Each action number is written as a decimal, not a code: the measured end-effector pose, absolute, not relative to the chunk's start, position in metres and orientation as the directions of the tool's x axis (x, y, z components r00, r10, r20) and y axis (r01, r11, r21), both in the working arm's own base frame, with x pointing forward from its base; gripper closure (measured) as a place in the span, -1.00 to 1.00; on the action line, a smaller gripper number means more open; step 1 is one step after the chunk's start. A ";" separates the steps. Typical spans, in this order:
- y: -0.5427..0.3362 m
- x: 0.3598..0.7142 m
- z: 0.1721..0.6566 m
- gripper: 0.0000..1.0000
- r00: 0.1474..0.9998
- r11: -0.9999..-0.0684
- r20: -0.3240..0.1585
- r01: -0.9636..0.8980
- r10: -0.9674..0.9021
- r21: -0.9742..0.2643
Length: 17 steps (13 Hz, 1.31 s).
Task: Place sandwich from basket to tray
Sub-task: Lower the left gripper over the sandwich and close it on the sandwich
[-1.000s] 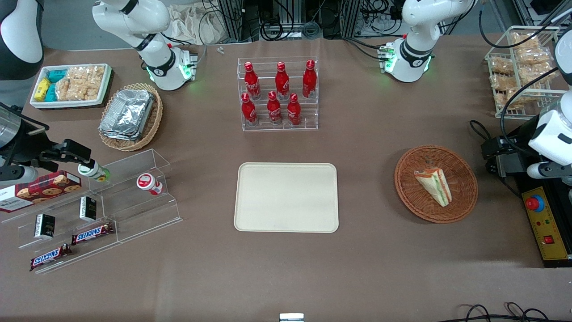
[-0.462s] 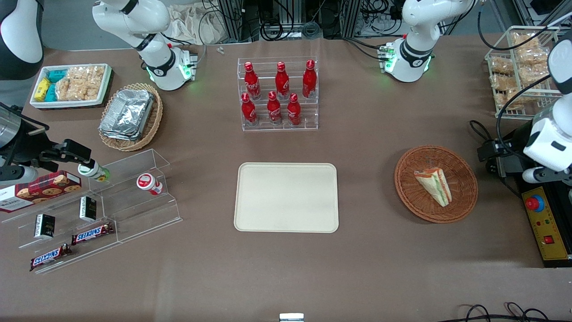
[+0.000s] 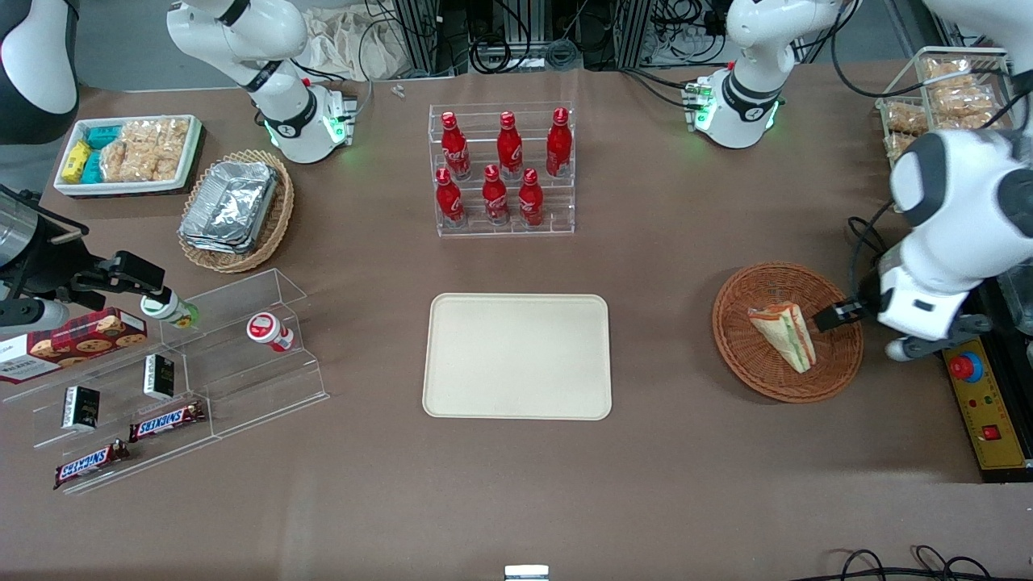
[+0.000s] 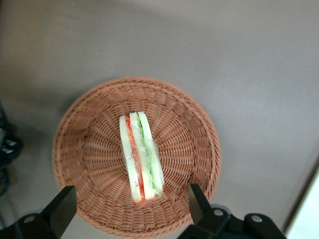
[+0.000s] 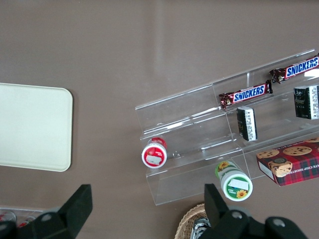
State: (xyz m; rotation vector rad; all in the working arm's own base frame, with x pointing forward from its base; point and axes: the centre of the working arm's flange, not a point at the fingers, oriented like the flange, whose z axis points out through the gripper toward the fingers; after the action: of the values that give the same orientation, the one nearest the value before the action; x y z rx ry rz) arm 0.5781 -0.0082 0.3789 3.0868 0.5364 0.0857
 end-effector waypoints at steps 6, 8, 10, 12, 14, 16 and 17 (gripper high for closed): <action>0.010 0.566 0.310 -1.00 0.914 -0.914 0.010 0.404 0.405 0.043; 0.009 0.566 0.303 -1.00 0.897 -0.896 -0.005 0.441 0.442 0.043; 0.007 0.566 0.295 -1.00 0.885 -0.884 -0.017 0.465 0.465 0.044; 0.007 0.566 0.287 -1.00 0.877 -0.876 -0.025 0.480 0.479 0.049; 0.006 0.566 0.276 -1.00 0.864 -0.862 -0.042 0.504 0.502 0.050; 0.006 0.565 0.265 -1.00 0.842 -0.841 -0.060 0.538 0.536 0.047; 0.006 0.565 0.262 -1.00 0.830 -0.830 -0.066 0.556 0.553 0.045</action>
State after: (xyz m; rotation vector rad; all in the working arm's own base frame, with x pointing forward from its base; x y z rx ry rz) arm 0.5649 0.0056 0.2623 2.9460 0.8940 -0.0771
